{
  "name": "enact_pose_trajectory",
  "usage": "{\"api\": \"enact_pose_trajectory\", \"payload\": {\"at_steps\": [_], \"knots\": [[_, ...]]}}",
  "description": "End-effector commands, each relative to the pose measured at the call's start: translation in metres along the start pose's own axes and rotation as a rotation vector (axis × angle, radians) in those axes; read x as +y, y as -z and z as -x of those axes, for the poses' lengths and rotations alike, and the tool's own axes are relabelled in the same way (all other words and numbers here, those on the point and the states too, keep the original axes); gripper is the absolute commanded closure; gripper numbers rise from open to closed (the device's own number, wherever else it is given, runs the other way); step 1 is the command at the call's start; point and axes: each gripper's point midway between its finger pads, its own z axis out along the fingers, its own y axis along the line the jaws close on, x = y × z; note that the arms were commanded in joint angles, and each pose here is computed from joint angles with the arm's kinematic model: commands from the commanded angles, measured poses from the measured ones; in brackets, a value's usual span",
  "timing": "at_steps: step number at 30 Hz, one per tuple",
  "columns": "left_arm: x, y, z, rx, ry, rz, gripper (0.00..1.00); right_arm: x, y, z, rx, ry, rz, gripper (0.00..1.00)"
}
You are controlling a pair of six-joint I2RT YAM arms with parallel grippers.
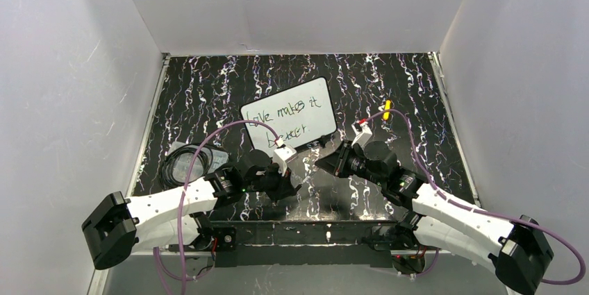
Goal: Write a sentence on the whiteboard
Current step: Insert the whiteboard marker without the cap into the pen cap.
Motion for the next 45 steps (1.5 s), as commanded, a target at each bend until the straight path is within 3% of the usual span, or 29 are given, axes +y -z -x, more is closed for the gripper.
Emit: {"api": "enact_pose_trajectory", "payload": {"at_steps": [1,45], "knots": [[-0.005,0.003,0.013,-0.044,-0.029,-0.013,1.00,0.008,-0.001,0.003,-0.016,0.000,0.041,0.99],[-0.008,0.007,0.031,-0.120,-0.038,-0.015,1.00,0.003,-0.004,-0.005,0.004,-0.035,0.040,0.99]]}}
